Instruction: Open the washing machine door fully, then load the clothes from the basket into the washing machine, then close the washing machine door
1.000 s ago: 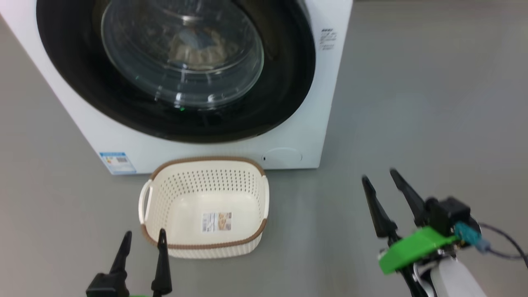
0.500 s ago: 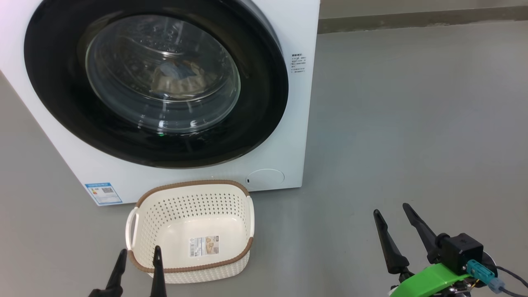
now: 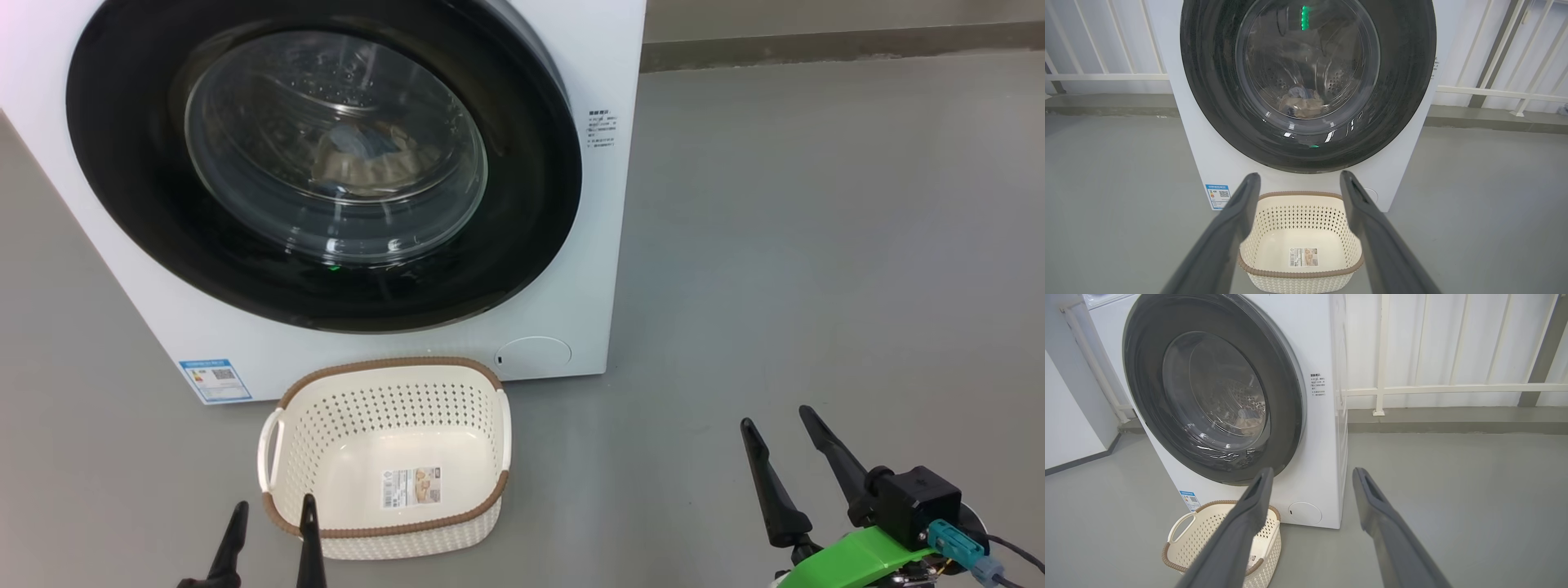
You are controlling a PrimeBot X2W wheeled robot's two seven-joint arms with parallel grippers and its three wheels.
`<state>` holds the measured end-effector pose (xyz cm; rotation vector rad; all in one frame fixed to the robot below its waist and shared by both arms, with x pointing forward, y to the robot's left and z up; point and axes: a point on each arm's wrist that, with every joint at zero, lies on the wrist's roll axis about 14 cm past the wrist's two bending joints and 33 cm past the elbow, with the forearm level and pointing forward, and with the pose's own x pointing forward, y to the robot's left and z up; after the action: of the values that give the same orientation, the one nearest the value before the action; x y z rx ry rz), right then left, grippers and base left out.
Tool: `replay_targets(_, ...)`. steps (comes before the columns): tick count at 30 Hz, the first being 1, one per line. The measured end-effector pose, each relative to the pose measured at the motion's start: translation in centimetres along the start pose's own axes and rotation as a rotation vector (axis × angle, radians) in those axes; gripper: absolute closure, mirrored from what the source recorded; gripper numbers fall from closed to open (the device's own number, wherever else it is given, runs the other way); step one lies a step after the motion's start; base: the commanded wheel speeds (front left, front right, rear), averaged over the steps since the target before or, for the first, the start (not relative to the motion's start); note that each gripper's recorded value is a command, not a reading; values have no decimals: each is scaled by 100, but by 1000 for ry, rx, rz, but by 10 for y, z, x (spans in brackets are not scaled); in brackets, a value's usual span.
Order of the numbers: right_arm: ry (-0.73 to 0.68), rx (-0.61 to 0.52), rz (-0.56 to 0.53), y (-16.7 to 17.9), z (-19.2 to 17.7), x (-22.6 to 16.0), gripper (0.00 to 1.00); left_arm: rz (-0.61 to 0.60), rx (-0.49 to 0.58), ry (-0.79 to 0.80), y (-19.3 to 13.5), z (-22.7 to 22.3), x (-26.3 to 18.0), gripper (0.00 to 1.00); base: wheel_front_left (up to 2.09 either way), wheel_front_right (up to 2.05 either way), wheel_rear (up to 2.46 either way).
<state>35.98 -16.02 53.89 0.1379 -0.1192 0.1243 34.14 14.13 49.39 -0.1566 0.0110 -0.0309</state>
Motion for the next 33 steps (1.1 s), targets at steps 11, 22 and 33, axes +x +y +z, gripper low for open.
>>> replay_targets(11,8,1,1,0,-2,1,0,4,-1,3,1,-1,0,0,0,0,0)
replay_targets(22,28,5,-10,-2,-8,-5,0,1,4,8,-1,-2,2,0,0,0,0)
replay_targets(33,56,9,-10,-2,-18,-5,100,13,2,35,2,-11,0,100,0,0,0)
